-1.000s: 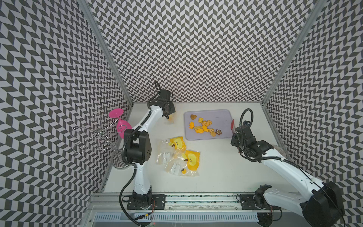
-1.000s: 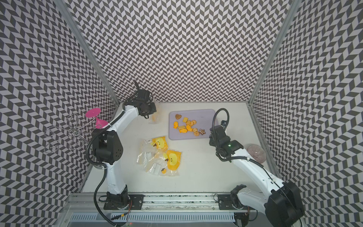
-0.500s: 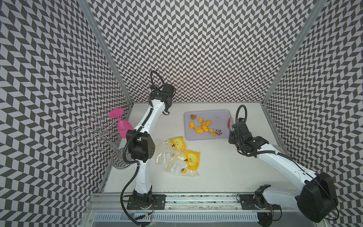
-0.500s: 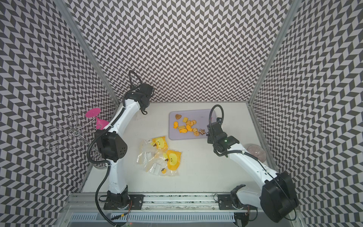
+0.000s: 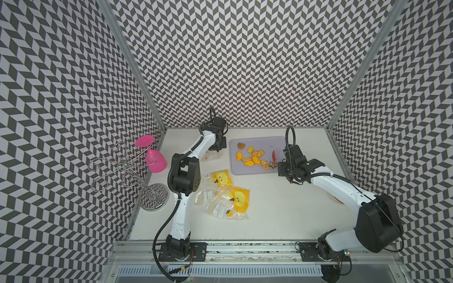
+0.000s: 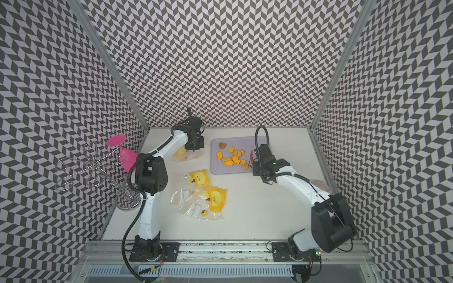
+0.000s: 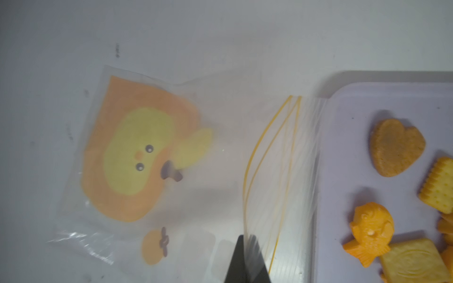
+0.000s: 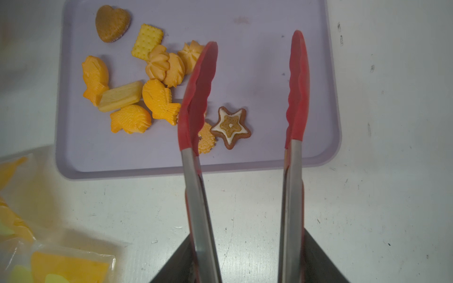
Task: Put the cookies into a resealable bag to prevent moisture
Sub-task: Pick up the cookie from the tray.
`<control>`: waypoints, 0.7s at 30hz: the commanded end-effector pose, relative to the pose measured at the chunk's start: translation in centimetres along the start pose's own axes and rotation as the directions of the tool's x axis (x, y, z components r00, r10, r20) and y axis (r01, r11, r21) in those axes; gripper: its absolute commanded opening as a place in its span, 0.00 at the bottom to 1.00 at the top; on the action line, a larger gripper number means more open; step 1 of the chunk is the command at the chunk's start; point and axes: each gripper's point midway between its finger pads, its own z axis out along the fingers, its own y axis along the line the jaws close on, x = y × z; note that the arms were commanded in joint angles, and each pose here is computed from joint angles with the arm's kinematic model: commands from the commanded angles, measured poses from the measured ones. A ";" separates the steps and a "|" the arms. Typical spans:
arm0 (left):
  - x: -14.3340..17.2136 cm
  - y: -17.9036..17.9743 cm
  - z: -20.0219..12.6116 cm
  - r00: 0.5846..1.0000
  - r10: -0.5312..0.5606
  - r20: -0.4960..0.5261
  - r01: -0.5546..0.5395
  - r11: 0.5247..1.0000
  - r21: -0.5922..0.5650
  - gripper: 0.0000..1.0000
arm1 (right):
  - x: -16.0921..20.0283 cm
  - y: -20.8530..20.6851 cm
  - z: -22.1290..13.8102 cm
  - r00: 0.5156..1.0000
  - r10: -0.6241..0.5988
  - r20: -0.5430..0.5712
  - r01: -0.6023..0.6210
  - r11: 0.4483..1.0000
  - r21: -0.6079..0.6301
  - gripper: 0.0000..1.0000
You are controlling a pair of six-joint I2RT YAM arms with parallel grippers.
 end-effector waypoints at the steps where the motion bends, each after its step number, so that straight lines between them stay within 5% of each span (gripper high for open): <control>1: -2.1 -2.5 -2.6 0.997 0.000 0.080 -0.015 0.985 0.175 0.00 | -0.6 0.3 -0.1 1.000 -0.009 -0.014 0.008 0.999 -0.031 0.59; 21: -0.7 -5.1 -3.3 0.995 0.041 0.095 -0.069 0.949 0.307 0.00 | -0.2 0.8 3.1 0.991 -0.019 -0.130 0.011 0.998 -0.059 0.63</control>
